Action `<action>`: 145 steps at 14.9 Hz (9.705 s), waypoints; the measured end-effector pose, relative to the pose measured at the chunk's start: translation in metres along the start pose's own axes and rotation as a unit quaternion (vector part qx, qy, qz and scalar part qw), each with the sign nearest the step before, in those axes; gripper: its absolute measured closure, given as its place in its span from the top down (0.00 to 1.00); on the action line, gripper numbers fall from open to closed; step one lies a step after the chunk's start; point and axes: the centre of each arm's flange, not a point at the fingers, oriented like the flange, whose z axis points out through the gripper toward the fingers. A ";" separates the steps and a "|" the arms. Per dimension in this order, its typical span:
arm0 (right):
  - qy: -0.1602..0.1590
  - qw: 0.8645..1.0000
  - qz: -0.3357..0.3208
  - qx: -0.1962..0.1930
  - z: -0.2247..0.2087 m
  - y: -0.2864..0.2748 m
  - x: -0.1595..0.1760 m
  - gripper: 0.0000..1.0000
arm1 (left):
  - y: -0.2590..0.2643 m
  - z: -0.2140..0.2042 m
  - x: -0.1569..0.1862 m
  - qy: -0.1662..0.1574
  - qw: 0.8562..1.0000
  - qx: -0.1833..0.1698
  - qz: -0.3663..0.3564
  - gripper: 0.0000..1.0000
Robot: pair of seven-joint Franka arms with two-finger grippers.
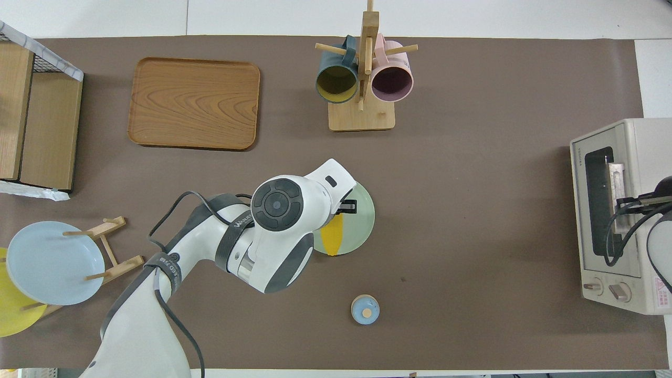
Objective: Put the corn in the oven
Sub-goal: 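Lower the corn onto the plate while the right gripper reaches the oven, then pull the oven door open with the right gripper while the left gripper retracts, then move the right gripper to the green plate and grasp its rim, then lift the plate with the right gripper and carry it into the oven, then release the plate inside the oven and withdraw the right gripper, then push the oven door closed with the right gripper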
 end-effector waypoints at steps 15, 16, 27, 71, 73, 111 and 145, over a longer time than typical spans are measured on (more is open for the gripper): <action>0.008 0.998 0.001 0.060 0.077 -0.116 0.041 0.01 | -0.115 -0.173 0.084 -0.014 0.996 0.025 -0.087 1.00; 0.013 0.998 -0.002 0.060 0.087 -0.123 0.041 0.01 | -0.136 -0.195 0.094 -0.007 0.994 0.036 -0.098 1.00; 0.053 0.996 0.026 0.064 0.144 -0.168 0.055 0.01 | -0.304 -0.380 0.084 -0.006 0.992 0.080 -0.098 1.00; 0.039 0.997 0.017 -0.057 0.000 -0.493 0.091 0.03 | -0.313 -0.362 0.070 -0.073 0.989 0.088 -0.089 1.00; 0.028 0.997 0.043 -0.056 -0.006 -0.430 0.110 0.03 | -0.313 -0.362 0.070 -0.073 0.989 0.088 -0.089 1.00; -0.066 0.995 0.073 -0.021 0.075 -0.082 0.059 0.36 | -0.316 -0.363 0.070 -0.073 0.989 0.088 -0.092 1.00; -0.036 0.992 -0.018 -0.120 0.009 -0.103 0.064 0.01 | -0.317 -0.363 0.070 -0.073 0.989 0.088 -0.092 1.00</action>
